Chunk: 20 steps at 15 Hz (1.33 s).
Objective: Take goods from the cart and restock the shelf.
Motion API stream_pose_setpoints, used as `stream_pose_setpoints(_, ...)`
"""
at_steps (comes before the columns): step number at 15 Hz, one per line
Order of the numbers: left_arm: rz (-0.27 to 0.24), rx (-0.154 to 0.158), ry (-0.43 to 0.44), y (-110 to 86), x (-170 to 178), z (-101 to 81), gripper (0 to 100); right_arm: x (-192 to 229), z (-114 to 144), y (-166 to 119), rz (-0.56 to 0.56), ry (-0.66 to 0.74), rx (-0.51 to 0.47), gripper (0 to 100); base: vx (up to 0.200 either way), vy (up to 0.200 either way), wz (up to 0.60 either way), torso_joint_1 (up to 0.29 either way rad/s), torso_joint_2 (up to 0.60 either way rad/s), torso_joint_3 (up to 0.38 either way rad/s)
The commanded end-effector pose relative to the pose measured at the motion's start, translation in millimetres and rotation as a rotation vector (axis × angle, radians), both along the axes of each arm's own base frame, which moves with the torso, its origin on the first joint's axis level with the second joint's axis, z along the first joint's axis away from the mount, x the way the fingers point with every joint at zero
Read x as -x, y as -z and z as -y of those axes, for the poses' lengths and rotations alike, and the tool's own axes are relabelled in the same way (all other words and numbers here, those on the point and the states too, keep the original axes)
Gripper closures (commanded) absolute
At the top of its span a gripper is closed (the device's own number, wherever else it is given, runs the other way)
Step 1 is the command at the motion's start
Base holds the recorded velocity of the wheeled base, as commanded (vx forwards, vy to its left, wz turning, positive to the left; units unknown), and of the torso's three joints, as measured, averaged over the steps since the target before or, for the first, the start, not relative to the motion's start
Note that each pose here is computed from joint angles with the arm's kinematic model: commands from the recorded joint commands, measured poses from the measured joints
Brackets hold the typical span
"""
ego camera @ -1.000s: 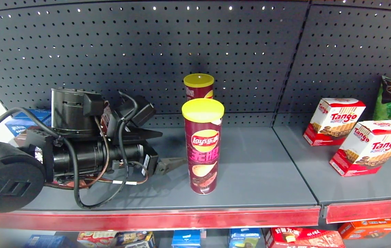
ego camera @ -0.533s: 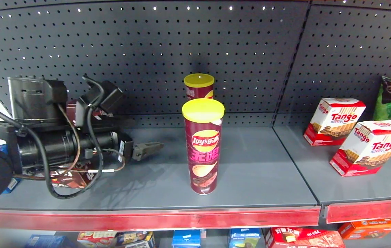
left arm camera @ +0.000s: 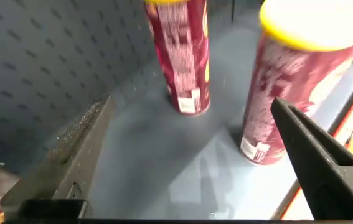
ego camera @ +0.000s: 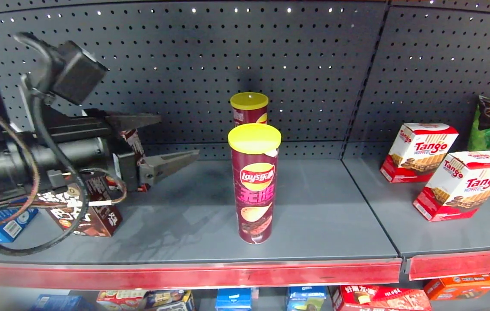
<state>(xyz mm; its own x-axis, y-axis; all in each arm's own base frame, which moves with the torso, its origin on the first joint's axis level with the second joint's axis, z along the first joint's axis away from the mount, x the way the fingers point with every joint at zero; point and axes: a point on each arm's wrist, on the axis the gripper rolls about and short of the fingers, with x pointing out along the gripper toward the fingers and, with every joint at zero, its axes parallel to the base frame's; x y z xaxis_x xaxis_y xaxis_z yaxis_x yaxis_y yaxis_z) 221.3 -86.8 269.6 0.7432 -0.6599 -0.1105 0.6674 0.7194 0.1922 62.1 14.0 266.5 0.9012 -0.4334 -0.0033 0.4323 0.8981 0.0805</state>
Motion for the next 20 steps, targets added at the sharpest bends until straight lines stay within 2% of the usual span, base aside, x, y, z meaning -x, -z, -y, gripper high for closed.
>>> stream_pose_setpoints(1, 0.107, 0.055, -0.019, -23.1, 48, -19.4, 0, 3, 2, 3, -0.001, 0.001, 0.000, 0, 0.000, 0.000, 0.00, 0.000, 0.00, 0.000)
stream_pose_setpoints(2, 0.145, 0.081, -0.063, -27.3, 69, -33.8, 0, 4, 2, 7, -0.008, 0.001, 0.004, 0, 0.000, 0.000, 0.00, 0.000, 0.00, 0.000)
stream_pose_setpoints(3, 0.169, 0.088, -0.091, -28.6, 80, -40.7, 0, 4, 2, 9, -0.012, 0.003, 0.006, 0, 0.000, 0.000, 0.00, 0.000, 0.00, 0.000)
stream_pose_setpoints(5, 0.314, 0.128, -0.249, -38.1, 134, -65.2, 0, 3, 3, 12, -0.022, 0.027, 0.011, 0, 0.000, 0.000, 0.00, 0.000, 0.00, 0.000)
stream_pose_setpoints(6, 0.330, 0.132, -0.270, -39.6, 139, -67.1, 0, 2, 3, 12, -0.023, 0.027, 0.012, 0, 0.000, 0.000, 0.00, 0.000, 0.00, 0.000)
stream_pose_setpoints(7, 0.380, 0.150, -0.351, -41.3, 171, -74.6, 0, 1, 3, 12, -0.028, 0.029, 0.015, 0, 0.000, 0.000, 0.00, 0.000, 0.00, 0.000)
stream_pose_setpoints(8, 0.389, 0.162, -0.387, -39.4, 192, -78.3, 0, 1, 2, 13, -0.032, 0.030, 0.016, 0, 0.000, 0.000, 0.00, 0.000, 0.00, 0.000)
stream_pose_setpoints(9, 0.376, 0.180, -0.408, -35.4, 203, -80.4, 0, 1, 3, 15, -0.034, 0.033, 0.017, 0, 0.000, 0.000, 0.00, 0.000, 0.00, 0.000)
stream_pose_setpoints(10, 0.346, 0.250, -0.487, -18.3, 231, -85.9, 0, 2, 4, 16, -0.035, 0.050, 0.017, 0, 0.000, 0.000, 0.00, 0.000, 0.00, 0.000)
stream_pose_setpoints(11, 0.333, 0.272, -0.543, -3.4, 247, -88.7, 0, 3, 5, 16, -0.033, 0.056, 0.016, 0, 0.000, 0.000, 0.00, 0.000, 0.00, 0.000)
stream_pose_setpoints(13, 0.311, 0.262, -0.579, 16.4, 275, -90.9, 0, 3, 5, 16, -0.031, 0.056, 0.015, 0, 0.000, 0.000, 0.00, 0.000, 0.00, 0.000)
stream_pose_setpoints(18, 0.208, 0.223, -0.637, 69.2, 305, -93.4, 0, 4, 6, 13, -0.021, 0.058, 0.012, 0, 0.000, 0.000, 0.00, 0.000, 0.00, 0.000)
stream_pose_setpoints(20, 0.218, 0.221, -0.700, 67.3, 305, -89.6, 0, 4, 6, 12, -0.020, 0.056, 0.011, 0, 0.000, 0.000, 0.00, 0.000, 0.00, 0.000)
